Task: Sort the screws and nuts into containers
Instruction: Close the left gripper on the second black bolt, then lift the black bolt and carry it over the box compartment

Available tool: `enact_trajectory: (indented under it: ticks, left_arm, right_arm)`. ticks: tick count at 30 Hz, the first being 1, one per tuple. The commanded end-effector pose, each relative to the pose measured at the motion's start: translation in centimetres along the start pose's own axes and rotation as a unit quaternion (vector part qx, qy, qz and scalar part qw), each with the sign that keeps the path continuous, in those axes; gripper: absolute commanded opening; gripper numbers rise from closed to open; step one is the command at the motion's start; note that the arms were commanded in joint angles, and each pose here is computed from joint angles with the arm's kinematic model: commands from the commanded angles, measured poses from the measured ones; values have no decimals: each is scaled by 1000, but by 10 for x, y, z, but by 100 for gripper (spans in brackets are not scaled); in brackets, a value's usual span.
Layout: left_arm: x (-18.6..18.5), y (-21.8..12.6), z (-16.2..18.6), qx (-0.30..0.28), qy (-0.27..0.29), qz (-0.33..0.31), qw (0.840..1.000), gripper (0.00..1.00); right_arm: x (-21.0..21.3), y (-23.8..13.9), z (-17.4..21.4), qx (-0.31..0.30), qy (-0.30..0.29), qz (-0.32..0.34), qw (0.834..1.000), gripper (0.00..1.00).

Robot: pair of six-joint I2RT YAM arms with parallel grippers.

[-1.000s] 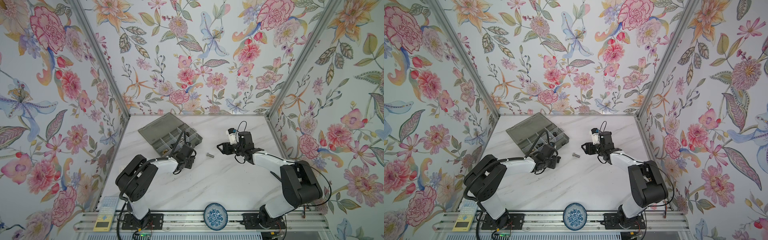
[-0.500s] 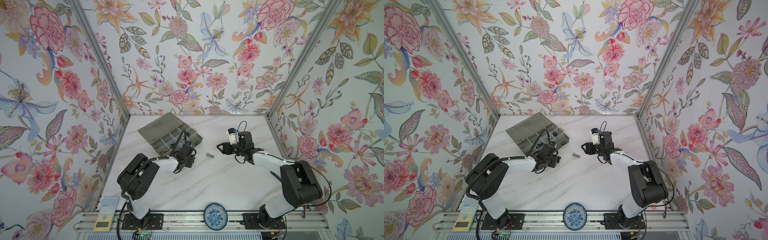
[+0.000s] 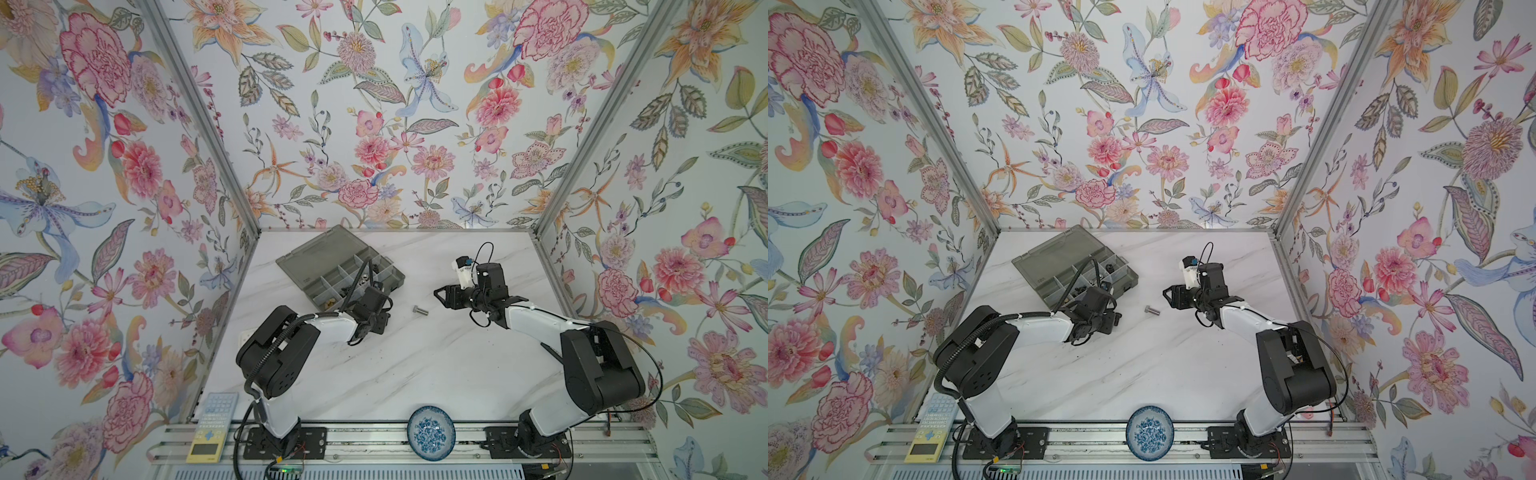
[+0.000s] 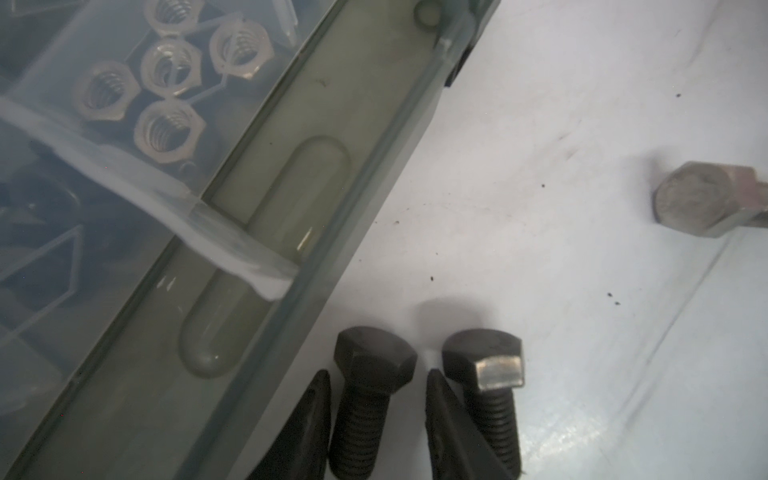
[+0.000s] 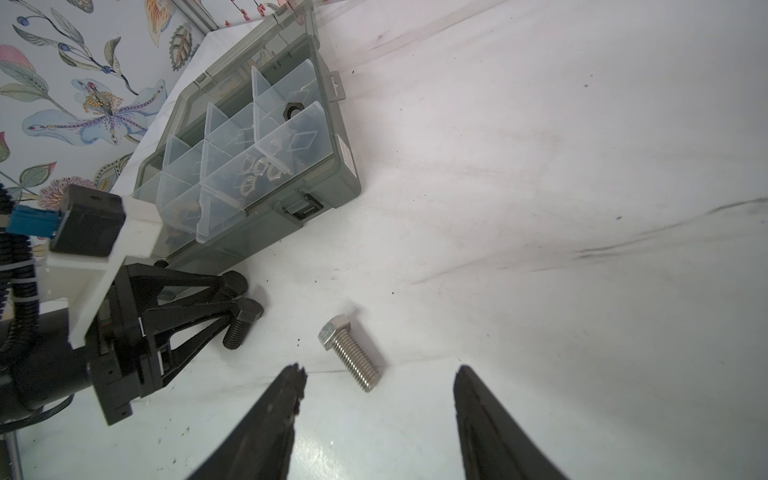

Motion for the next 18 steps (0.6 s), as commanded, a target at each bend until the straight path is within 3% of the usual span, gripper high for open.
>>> enact_trajectory:
  ticks: [1,5,8,18]
  left_arm:
    - [2,6,12,22,1,0,1000,32]
    - [1,5,12,18,-2,4,1000,12]
    - [0,4,10,13,-4,9,1000,2]
    - [-4,-35,-23,-41,-9,40,998,0]
  right_arm:
    - [-4,2,2,7,7,0,1000,61]
    - [-4,2,3,8,7,0,1000,61]
    - [-4,1,2,7,7,-1,1000,61]
    - [-5,-2,2,3,6,2,1000,61]
Point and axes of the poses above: each gripper's point midway between its finger pads, its own y axis out along the fingers, its own x axis along the line the jaws close on, z = x × y, the point moved 3 cm from there along -y, back along the fingers, and after that the axes turned 9 degrees about y, right-handed, at the moved point
